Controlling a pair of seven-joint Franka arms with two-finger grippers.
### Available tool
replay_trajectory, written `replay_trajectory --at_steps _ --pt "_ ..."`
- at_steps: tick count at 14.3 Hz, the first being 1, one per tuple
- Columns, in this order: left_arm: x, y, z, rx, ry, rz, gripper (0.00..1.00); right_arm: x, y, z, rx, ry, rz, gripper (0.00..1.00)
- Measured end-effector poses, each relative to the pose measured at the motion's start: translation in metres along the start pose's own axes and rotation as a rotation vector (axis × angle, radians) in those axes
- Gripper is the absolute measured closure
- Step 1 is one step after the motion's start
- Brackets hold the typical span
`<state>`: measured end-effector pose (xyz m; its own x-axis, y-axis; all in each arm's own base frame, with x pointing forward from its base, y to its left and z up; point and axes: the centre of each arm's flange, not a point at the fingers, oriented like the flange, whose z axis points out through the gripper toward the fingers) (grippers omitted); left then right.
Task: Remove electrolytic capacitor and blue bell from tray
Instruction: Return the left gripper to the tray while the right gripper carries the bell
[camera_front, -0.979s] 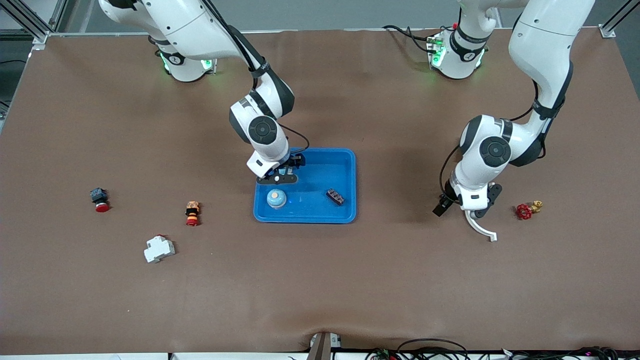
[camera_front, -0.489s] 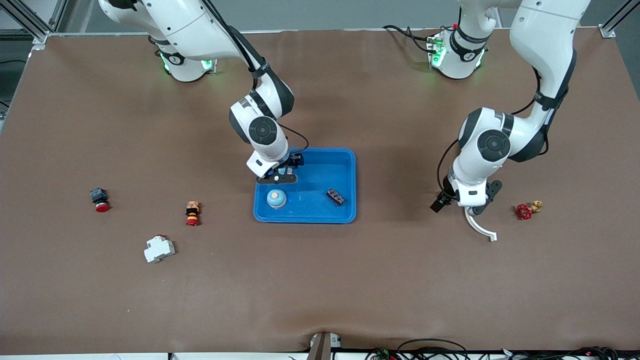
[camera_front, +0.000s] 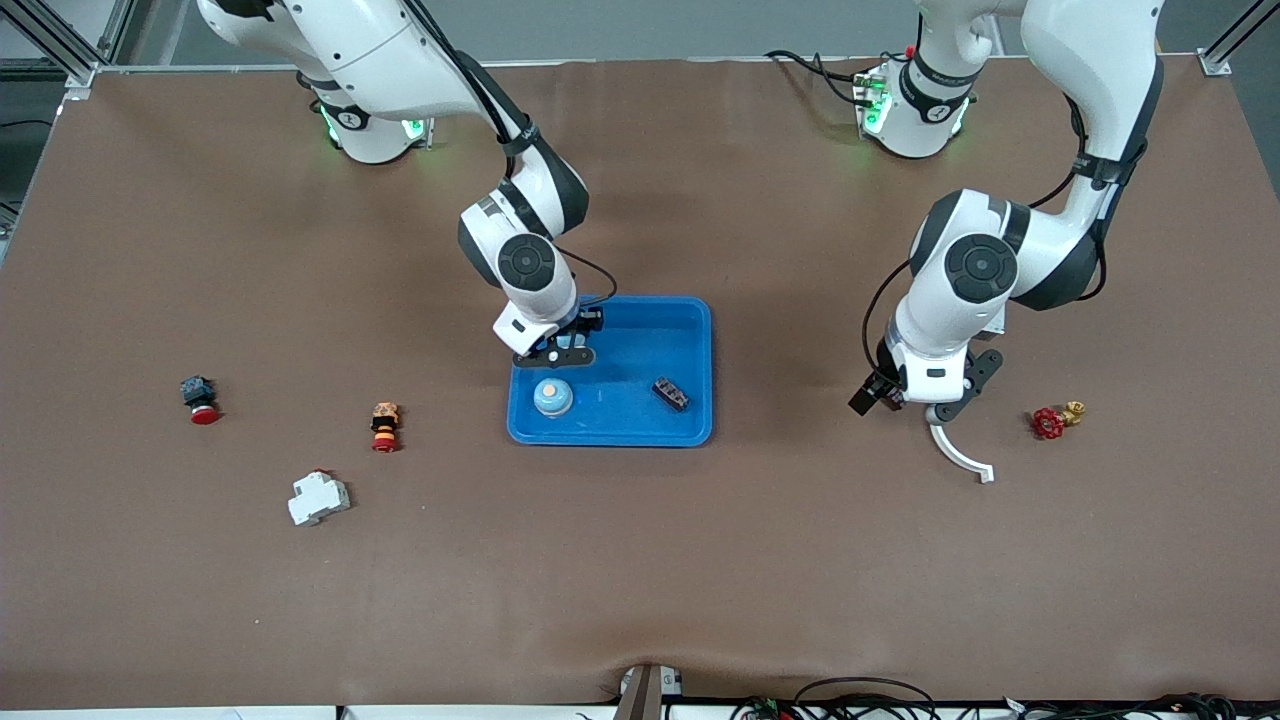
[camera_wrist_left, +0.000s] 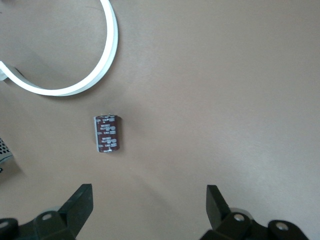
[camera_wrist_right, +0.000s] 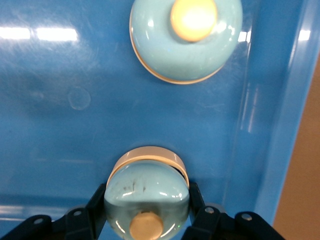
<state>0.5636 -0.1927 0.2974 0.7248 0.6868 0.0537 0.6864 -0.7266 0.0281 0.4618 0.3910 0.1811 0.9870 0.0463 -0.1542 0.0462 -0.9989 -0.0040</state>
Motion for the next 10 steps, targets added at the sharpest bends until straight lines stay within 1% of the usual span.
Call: replay_trajectory --at_steps 1,3,6,8,10 --pt "-0.004 0.006 -0.003 -0.009 0.0 -0.001 0.0 0.0 0.0 -0.007 -0.005 -0.008 -0.001 0.33" --pt "-0.02 0.024 -0.012 -0.037 -0.004 -0.025 0.0 0.0 -0.001 -0.039 -0.012 -0.017 -0.003 0.33" --pt "-0.061 0.058 -0.023 -0.076 -0.017 -0.06 0.0 -0.006 0.01 -0.114 -0.002 0.004 -0.033 0.33" --pt "-0.092 0.079 -0.021 -0.085 -0.033 -0.088 0.0 -0.005 0.034 -0.156 0.009 0.019 -0.081 0.33" --pt "-0.124 0.099 -0.013 -0.087 -0.055 -0.114 0.0 0.003 0.075 -0.181 0.015 0.022 -0.138 0.33"
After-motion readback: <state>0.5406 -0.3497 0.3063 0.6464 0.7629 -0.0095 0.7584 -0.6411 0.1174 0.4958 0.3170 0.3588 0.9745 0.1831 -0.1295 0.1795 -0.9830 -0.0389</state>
